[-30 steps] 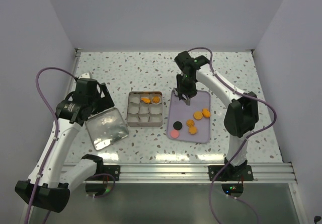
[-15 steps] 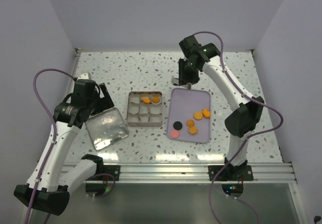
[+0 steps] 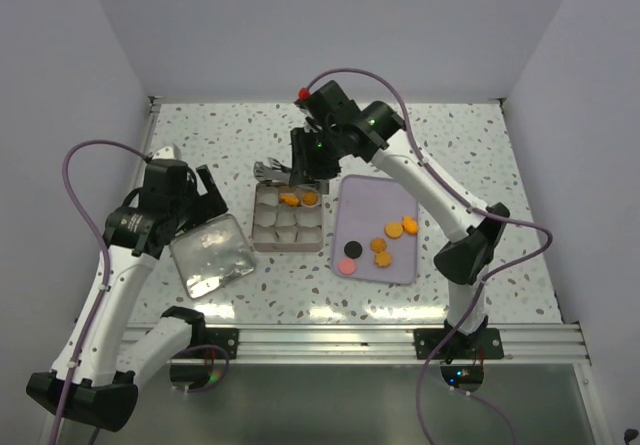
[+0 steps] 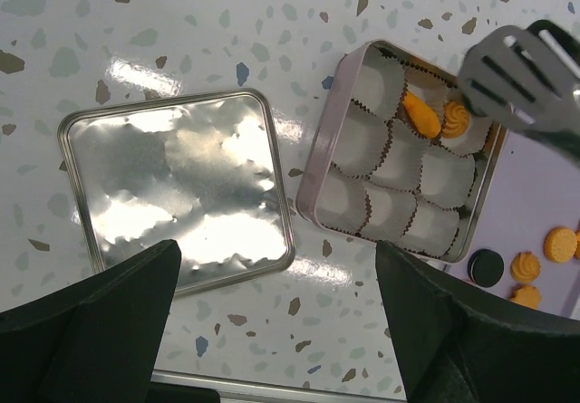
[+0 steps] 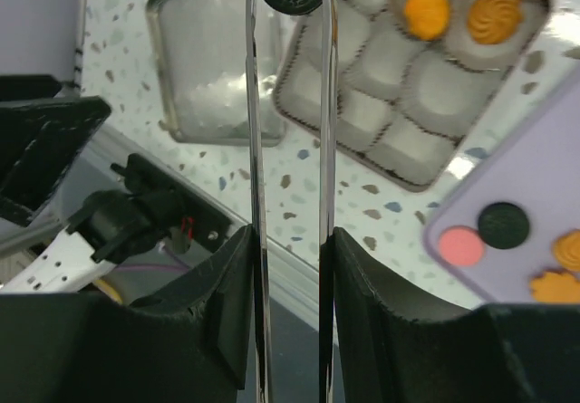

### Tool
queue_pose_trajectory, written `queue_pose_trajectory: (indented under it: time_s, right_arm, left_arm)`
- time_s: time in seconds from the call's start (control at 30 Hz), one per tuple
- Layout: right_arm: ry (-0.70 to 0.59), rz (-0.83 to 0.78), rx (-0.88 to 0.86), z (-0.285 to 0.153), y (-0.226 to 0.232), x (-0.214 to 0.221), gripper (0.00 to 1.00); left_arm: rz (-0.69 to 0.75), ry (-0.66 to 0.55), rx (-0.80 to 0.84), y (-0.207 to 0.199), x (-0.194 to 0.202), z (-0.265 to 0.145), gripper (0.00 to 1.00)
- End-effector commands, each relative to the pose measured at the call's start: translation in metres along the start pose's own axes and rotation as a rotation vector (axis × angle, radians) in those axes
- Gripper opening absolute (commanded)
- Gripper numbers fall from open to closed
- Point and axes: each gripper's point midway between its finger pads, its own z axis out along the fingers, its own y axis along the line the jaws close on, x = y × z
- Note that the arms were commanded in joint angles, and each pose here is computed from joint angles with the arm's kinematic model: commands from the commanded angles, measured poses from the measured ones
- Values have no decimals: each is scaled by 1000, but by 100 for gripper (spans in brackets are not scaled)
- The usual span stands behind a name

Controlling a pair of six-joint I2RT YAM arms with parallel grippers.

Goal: Pack the cookies

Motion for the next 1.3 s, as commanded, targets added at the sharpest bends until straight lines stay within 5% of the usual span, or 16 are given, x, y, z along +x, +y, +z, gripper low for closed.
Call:
queue_pose_trajectory:
  time_s: [0.0,0.63,1.27]
  right_arm:
    - [-15,9,-111,10,33,-9,38]
    - [84,-2,-31,79,16,9,38]
    - [66,5,30,88,9,1,49]
  left_arm:
    - [-27,-50,52,-11,-14,-11,94]
    - [-12,-64,14,2,-11,-19,94]
    - [43,-82,-23,10,-14,-19,96]
